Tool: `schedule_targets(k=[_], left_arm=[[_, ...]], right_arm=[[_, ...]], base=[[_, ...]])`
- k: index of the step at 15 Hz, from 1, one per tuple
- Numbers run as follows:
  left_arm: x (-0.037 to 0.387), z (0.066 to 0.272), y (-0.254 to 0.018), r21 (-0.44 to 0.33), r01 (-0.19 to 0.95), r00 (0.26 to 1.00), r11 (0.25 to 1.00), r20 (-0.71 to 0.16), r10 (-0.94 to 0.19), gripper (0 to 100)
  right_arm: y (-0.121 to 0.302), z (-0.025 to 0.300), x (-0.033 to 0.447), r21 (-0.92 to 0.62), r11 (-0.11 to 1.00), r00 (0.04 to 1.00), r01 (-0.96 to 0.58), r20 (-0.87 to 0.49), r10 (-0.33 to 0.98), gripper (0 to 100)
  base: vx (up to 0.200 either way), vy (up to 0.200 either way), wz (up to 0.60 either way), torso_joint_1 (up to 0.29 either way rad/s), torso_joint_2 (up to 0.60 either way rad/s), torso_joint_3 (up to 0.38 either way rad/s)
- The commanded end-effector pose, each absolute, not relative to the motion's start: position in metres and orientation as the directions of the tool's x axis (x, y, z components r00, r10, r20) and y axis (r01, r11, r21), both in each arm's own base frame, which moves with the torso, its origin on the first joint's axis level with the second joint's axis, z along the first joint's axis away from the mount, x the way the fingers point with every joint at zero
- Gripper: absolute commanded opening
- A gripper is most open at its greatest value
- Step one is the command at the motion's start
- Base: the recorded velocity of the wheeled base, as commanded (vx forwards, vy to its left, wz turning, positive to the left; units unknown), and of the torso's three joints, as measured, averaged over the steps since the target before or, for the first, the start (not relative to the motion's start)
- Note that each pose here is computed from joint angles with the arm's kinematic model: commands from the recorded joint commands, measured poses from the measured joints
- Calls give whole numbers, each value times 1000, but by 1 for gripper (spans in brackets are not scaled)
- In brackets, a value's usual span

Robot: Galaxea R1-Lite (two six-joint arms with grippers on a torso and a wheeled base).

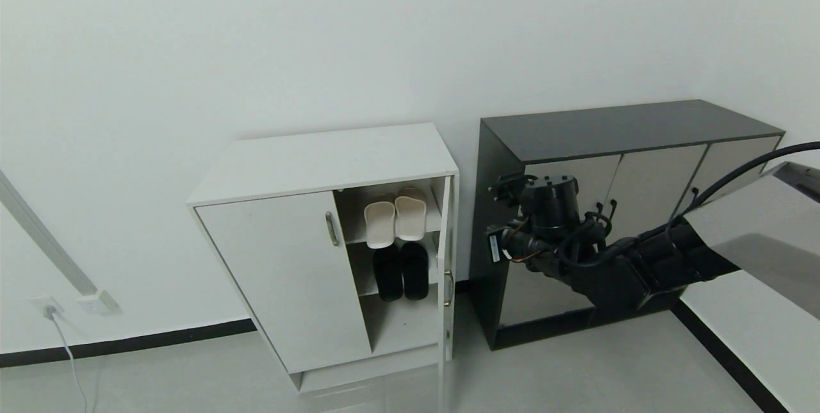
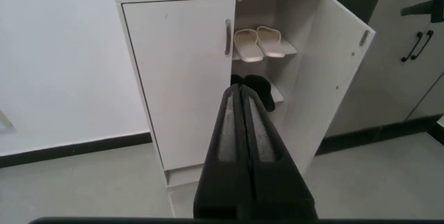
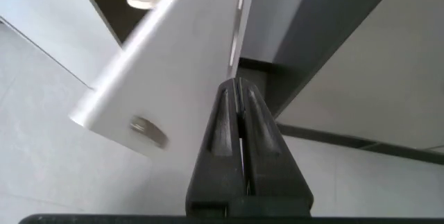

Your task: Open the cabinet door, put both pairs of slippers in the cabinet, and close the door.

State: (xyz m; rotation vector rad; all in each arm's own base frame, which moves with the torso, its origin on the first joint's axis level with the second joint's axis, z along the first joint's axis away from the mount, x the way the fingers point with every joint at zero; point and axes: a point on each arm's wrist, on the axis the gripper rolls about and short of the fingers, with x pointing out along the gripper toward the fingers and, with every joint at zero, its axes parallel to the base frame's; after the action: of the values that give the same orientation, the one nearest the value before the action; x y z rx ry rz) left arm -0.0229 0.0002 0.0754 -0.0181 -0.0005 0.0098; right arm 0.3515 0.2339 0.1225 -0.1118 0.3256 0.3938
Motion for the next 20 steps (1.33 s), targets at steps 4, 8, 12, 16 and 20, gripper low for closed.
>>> schedule_targets(k=[4,8,12,16,20], left_arm=[[-23,75,0,-18,-11,1000,1000,0,11,0],[-23,75,0,-18,-11,1000,1000,0,11,0],[-23,75,0,-17,-11,1000,1000,0,11,0],[-23,75,0,-17,-11,1000,1000,0,11,0],[-23,75,0,-15,-11,1000,1000,0,11,0]], right_arm=[[235,117,345,-45,912,860,-408,-353,368,0],[234,119,344,-42,912,880,-407,-285,380,0],[226,119,334,-50,915,880,-401,-300,369,0],[215,128,319,-49,925,888,-378,-302,347,0],[194,121,289,-62,923,871,-381,-358,335,0]], base=[[0,0,600,1,5,2],[0,0,150,1,1,1],[0,0,0,0,0,0],[0,0,0,0,0,0],[200,0,0,-4,1,6]])
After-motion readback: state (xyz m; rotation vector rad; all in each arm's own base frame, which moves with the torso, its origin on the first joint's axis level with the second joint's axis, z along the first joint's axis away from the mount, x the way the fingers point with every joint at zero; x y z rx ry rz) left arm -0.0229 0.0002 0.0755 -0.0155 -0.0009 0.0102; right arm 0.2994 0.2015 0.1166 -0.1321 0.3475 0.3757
